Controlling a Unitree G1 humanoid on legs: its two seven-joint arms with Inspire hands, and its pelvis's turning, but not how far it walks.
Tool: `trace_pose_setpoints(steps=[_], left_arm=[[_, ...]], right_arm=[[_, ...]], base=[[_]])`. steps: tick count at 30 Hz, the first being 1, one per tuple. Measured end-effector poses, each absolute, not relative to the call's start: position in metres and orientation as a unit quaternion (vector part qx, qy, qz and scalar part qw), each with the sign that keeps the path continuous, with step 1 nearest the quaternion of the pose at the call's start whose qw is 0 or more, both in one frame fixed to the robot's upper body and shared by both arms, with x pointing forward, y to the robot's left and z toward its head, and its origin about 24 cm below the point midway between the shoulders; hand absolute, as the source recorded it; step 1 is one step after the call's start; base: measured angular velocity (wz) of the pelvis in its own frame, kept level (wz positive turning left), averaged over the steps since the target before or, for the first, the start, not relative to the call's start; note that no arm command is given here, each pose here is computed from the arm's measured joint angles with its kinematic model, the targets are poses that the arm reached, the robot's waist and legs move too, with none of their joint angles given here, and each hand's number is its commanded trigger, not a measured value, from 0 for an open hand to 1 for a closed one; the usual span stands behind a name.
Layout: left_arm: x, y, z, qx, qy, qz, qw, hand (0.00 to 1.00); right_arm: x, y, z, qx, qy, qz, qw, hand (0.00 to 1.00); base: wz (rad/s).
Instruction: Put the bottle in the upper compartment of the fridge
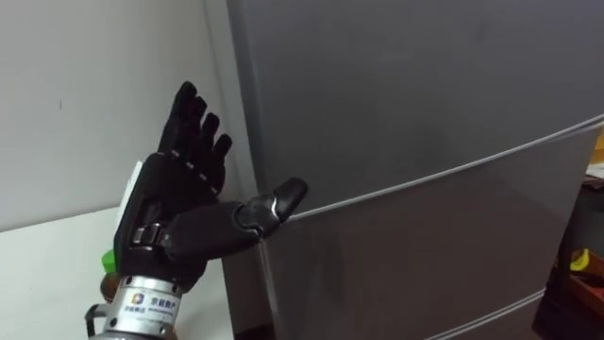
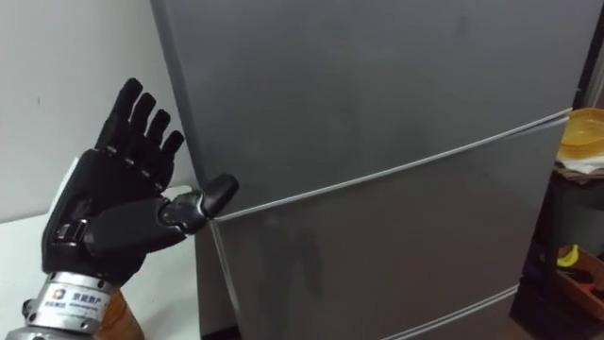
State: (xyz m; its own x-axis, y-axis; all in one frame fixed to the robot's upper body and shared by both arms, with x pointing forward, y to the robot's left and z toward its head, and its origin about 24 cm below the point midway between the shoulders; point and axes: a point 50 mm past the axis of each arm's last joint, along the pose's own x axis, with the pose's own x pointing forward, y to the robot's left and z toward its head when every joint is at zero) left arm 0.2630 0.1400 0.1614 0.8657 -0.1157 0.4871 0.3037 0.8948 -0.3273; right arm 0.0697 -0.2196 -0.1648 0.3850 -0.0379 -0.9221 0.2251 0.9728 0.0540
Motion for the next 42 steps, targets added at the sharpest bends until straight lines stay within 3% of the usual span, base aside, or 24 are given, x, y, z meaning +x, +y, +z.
trace_pose_setpoints(steps=[15,16,17,19,20,35,36,38,40,42], left_arm=[[0.261,0.116,0.156,-0.218,-0.206,-0.176,0.938,0.00],[0.261,0.116,0.156,-0.222,-0.205,-0.177,0.937,0.14],[0.261,0.115,0.156,-0.222,-0.205,-0.180,0.936,0.39],[0.261,0.115,0.156,-0.225,-0.204,-0.183,0.935,0.72],[0.261,0.114,0.156,-0.235,-0.202,-0.185,0.933,1.00],[0.262,0.116,0.156,-0.259,-0.201,-0.183,0.927,0.97],[0.261,0.116,0.156,-0.259,-0.201,-0.183,0.927,0.78],[0.261,0.116,0.156,-0.260,-0.203,-0.183,0.926,0.58],[0.261,0.116,0.156,-0.260,-0.203,-0.183,0.926,0.23],[0.261,0.116,0.156,-0.260,-0.205,-0.185,0.925,0.02]], right_arm=[[0.073,-0.215,-0.166,0.094,0.555,-0.072,0.823,0.00],[0.073,-0.215,-0.166,0.097,0.555,-0.071,0.823,0.00],[0.072,-0.215,-0.166,0.101,0.555,-0.073,0.822,0.00],[0.072,-0.215,-0.166,0.109,0.554,-0.074,0.822,0.00],[0.072,-0.215,-0.166,0.113,0.553,-0.074,0.822,0.00],[0.074,-0.216,-0.166,0.114,0.555,-0.063,0.822,0.00],[0.074,-0.215,-0.166,0.111,0.556,-0.060,0.822,0.00],[0.075,-0.215,-0.165,0.106,0.557,-0.055,0.822,0.00],[0.075,-0.216,-0.165,0.103,0.557,-0.053,0.822,0.00],[0.076,-0.217,-0.165,0.101,0.557,-0.052,0.823,0.00]], base=[[0.01],[0.06],[0.07],[0.05],[0.00],[0.01],[0.04],[0.00],[0.00],[0.00]])
